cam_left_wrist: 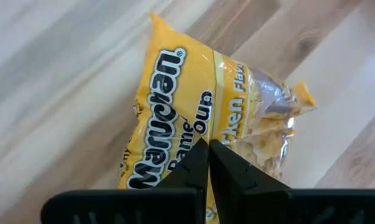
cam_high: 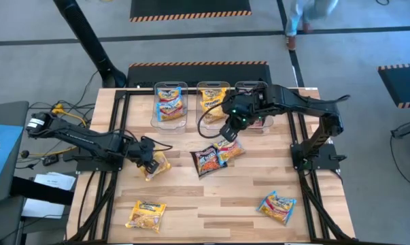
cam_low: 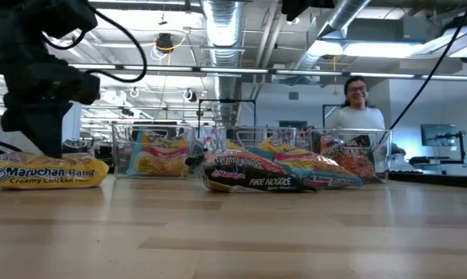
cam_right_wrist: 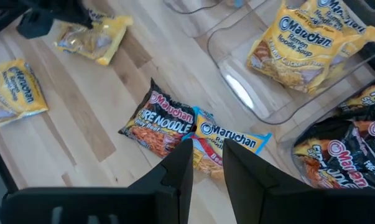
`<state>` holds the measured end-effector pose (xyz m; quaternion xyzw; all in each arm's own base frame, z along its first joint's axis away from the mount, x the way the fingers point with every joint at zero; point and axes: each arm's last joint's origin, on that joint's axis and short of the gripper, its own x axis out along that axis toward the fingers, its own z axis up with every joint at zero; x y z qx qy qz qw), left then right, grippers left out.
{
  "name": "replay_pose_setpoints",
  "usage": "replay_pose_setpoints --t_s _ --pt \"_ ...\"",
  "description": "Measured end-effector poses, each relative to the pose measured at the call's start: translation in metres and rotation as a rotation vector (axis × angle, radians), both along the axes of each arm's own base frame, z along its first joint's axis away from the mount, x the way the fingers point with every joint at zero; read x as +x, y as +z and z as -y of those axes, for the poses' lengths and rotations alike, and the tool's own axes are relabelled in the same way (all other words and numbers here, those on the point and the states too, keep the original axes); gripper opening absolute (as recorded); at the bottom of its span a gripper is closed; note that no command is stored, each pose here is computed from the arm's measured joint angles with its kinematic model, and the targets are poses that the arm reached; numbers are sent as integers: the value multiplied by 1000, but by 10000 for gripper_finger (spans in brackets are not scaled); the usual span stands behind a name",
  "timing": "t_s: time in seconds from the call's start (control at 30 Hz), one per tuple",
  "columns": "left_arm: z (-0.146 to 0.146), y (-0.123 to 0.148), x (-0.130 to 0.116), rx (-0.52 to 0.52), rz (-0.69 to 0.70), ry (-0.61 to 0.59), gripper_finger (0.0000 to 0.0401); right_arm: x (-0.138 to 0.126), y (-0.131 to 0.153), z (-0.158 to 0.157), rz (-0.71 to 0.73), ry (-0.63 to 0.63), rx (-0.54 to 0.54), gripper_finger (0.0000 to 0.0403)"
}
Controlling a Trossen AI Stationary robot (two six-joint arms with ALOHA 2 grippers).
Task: Sort Maruchan noodles
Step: Put the yellow noodle pack into the middle transparent bin
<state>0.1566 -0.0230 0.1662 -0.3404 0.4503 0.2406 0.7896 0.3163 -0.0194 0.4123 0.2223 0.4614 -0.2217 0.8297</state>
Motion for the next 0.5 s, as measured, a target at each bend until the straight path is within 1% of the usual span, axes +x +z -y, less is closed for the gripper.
replay_pose_setpoints --t_s 0.1,0.2,0.3,0.4,0.5 --pt "-4 1 2 43 14 -43 0 0 0 5 0 -16 3 113" --pt "-8 1 5 58 27 -46 0 -1 0 10 0 -30 3 113" --pt "-11 -2 11 45 33 -57 0 -1 0 14 -1 -36 1 113" --pt "-12 -8 23 20 46 -78 0 -2 0 17 -1 -44 1 113" --pt "-13 -14 36 10 79 -74 0 -2 0 21 -4 -53 0 113"
